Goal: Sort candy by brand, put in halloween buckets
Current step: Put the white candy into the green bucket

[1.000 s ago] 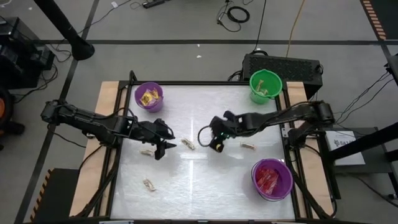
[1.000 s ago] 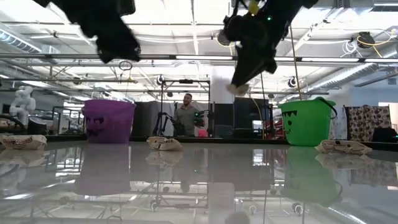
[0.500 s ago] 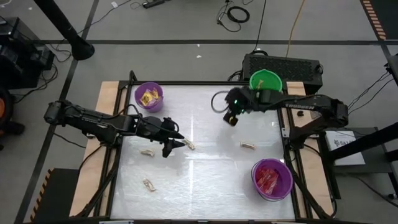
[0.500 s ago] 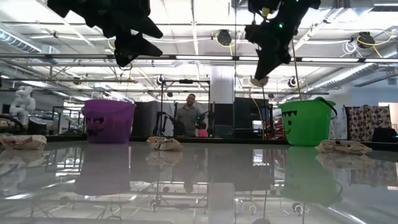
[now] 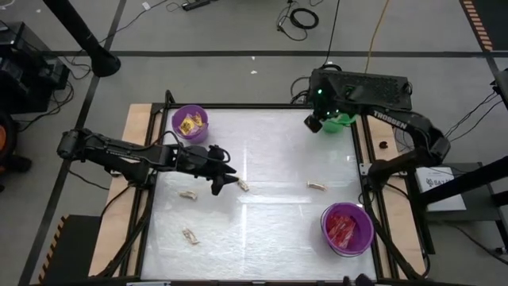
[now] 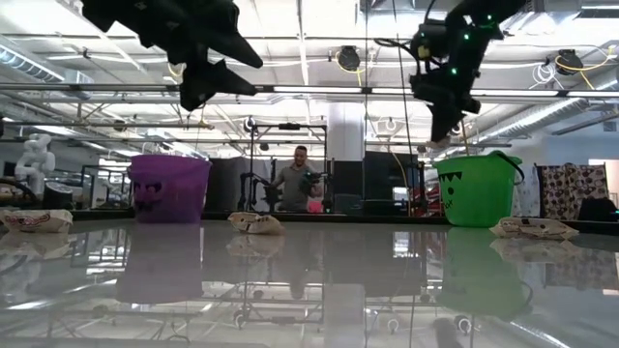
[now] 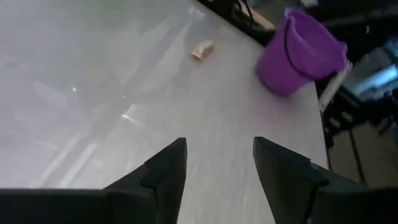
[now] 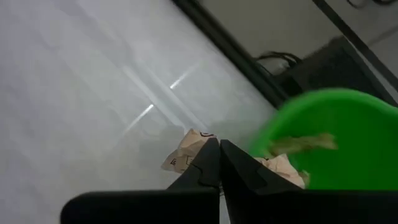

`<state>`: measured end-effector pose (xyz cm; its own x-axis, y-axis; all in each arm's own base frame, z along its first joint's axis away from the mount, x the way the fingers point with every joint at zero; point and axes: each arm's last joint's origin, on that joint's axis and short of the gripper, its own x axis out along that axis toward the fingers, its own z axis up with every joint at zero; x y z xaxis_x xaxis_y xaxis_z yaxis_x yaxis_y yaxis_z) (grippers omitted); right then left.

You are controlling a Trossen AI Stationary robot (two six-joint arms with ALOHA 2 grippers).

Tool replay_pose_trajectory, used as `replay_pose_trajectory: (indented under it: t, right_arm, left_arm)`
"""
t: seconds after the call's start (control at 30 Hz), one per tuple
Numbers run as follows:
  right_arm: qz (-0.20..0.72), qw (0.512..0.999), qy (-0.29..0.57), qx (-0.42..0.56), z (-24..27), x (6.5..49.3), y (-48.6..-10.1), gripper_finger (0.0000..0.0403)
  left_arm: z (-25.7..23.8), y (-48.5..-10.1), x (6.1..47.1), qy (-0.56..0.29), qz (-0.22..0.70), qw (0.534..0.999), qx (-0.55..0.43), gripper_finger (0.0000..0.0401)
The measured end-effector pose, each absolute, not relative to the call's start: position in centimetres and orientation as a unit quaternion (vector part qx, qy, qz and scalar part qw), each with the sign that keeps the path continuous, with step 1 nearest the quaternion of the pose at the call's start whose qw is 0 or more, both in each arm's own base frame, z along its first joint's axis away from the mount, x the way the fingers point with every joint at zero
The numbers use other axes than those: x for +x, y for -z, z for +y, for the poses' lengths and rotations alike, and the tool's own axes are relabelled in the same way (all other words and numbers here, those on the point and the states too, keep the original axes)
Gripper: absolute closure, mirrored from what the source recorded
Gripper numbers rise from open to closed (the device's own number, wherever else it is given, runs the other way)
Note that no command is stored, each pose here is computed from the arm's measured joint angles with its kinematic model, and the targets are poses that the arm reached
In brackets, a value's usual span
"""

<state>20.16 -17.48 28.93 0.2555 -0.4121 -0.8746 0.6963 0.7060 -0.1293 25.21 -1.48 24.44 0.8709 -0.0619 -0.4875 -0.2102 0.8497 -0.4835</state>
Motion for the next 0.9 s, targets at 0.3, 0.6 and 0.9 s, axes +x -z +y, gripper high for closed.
replay_pose_trajectory:
  t: [0.3,0.6,0.9]
  right_arm:
    - [0.49,0.744,0.418,0.178,-20.7,16.8,-28.9,0.0403]
    - [0.476,0.713,0.47,0.211,-22.8,13.8,-28.9,0.0403]
    - [0.482,0.701,0.476,0.224,-23.3,12.6,-28.8,0.04]
  left_arm:
    - [-1.2,-24.5,25.3,-0.092,0.229,0.922,-0.299,0.021]
    - [-1.2,-24.5,25.2,-0.098,0.227,0.916,-0.316,0.021]
    - [-1.2,-24.5,25.2,-0.118,0.218,0.913,-0.323,0.021]
